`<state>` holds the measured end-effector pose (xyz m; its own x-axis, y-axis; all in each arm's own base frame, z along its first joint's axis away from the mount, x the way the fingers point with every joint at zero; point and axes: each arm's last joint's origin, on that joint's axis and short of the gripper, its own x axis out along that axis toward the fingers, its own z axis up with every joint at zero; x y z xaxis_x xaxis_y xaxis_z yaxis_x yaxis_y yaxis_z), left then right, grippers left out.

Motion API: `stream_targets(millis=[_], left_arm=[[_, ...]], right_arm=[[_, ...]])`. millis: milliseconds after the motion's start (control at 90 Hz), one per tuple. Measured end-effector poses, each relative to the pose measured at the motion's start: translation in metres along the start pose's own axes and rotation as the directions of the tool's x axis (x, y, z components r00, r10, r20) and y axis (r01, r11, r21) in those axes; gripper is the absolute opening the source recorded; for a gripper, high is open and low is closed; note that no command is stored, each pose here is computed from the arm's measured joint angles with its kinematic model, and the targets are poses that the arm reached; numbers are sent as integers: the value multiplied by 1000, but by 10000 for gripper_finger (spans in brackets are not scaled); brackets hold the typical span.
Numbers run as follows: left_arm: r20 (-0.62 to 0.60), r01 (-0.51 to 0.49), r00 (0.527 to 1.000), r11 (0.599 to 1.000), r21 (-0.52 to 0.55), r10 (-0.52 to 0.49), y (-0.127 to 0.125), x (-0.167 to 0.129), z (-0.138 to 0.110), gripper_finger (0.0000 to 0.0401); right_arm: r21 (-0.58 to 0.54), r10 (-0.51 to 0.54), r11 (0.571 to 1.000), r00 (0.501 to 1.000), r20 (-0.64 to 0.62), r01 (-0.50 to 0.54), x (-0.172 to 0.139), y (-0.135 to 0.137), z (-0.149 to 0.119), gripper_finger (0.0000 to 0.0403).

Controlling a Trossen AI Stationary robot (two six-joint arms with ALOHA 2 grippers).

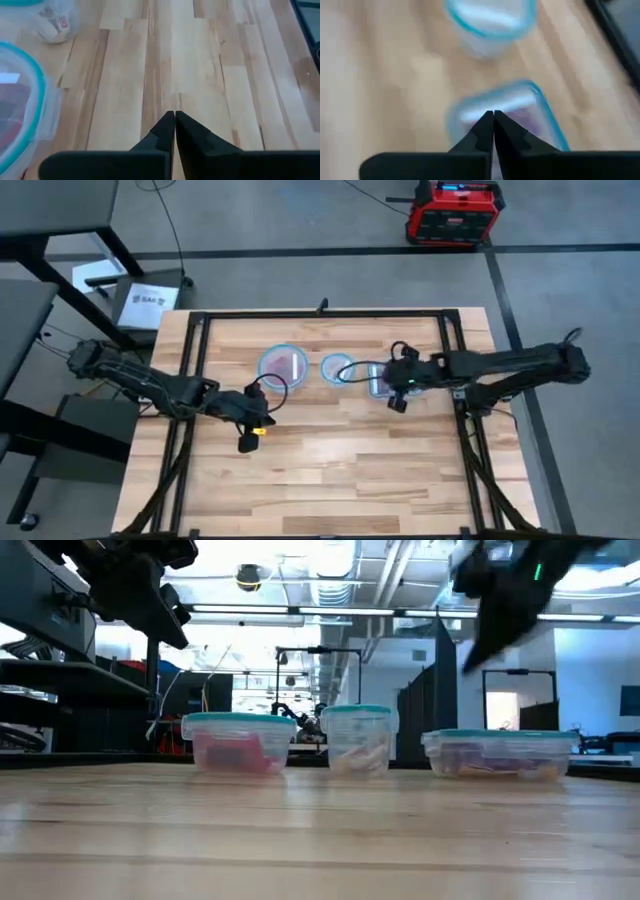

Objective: Sort candy
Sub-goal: Move the center transparent bin to the top right, then return to Home Position

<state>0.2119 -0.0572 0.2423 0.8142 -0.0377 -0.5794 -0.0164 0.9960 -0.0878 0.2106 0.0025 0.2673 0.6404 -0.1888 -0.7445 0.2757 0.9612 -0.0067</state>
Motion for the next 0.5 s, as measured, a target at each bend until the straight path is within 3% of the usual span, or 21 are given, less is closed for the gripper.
stream_targets(millis=[78,189,289,378,500], left_arm=[[14,3,1000,1000,10,-3,0,0,1,0],[41,9,999,1000,21,-10,-1,0,4,0],[58,12,998,1000,26,-13,-1,0,6,0],[65,11,998,999,35,-14,-1,0,7,0],[60,-29,998,996,84,24,0,0,6,0]], right_arm=[[-31,211,977,961,177,-209,-15,15,11,0],[-171,430,903,805,410,-395,-30,24,10,0],[-216,471,876,673,570,-431,-37,14,-7,0],[-218,456,875,586,670,-431,-49,5,-20,0],[-217,478,856,561,676,-469,-53,1,-43,0]])
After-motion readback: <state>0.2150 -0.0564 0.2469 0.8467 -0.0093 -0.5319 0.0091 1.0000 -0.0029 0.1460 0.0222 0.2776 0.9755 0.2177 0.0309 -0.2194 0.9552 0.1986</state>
